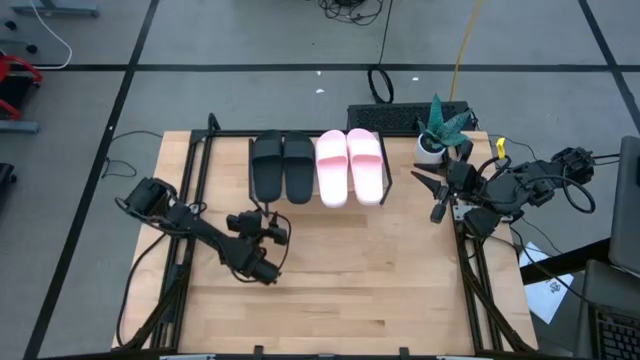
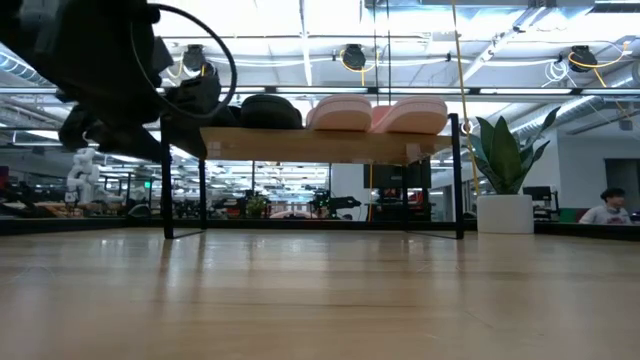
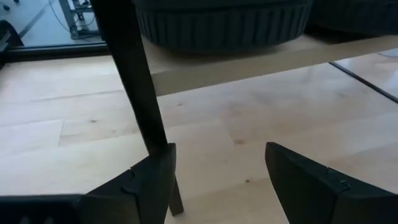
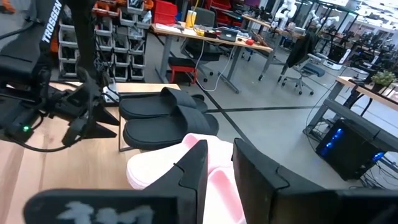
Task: Pick and place slides into the shelf
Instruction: Adjust the shelf
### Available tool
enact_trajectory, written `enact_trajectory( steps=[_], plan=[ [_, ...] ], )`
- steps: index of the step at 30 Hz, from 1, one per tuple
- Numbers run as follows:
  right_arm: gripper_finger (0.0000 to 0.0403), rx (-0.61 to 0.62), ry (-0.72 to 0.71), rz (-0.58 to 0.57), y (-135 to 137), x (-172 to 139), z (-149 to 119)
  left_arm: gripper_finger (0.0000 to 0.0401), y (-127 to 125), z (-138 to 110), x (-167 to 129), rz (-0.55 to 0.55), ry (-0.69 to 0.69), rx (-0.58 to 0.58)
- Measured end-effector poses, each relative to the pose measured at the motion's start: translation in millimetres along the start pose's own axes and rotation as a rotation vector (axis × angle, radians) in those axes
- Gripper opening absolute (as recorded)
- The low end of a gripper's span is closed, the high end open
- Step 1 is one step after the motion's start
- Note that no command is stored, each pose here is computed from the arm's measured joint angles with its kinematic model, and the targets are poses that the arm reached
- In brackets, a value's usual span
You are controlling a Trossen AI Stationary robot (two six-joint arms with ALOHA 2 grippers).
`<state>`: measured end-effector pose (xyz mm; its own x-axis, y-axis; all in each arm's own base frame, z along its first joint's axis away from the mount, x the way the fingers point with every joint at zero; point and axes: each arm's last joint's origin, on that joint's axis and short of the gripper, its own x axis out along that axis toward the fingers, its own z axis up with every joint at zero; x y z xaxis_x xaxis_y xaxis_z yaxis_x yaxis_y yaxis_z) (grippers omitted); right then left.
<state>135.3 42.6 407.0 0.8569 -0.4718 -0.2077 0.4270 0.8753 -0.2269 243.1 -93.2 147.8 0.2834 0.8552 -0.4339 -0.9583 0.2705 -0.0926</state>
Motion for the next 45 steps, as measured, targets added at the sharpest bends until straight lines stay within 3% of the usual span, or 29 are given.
enact_trajectory(
  steps=[6, 11, 17, 24, 36, 39, 45],
  plan=[
    [0.0068, 0.0, 0.0, 0.001, 0.0, 0.0, 0.0, 0.0255, 3.6, -2.0, 3.7, 0.026, 0.024, -0.007],
    [0.0068, 0.0, 0.0, 0.001, 0.0, 0.0, 0.0, 0.0255, -0.7, -3.2, -5.1, 0.014, 0.07, -0.098],
    [0.0068, -0.001, 0.0, 0.001, 0.0, 0.0, 0.0, 0.0255, 1.0, -5.2, -11.3, 0.019, 0.106, -0.048],
    [0.0068, 0.0, 0.0, 0.0, 0.0, 0.0, 0.0, 0.0255, 9.6, -2.1, 9.7, 0.098, 0.073, -0.032],
    [0.0068, -0.004, -0.001, -0.002, -0.3, -0.2, 0.0, 0.0255, 13.0, -3.1, 30.2, 0.127, 0.062, -0.03],
    [0.0068, -0.012, 0.0, -0.002, -0.3, -0.2, 0.0, 0.0242, 13.6, -3.5, 30.1, 0.137, 0.083, -0.003],
    [0.0068, -0.023, 0.0, -0.003, -0.3, -0.1, 0.0, 0.0179, 15.0, -2.5, 33.9, 0.153, 0.083, 0.009]
  ],
)
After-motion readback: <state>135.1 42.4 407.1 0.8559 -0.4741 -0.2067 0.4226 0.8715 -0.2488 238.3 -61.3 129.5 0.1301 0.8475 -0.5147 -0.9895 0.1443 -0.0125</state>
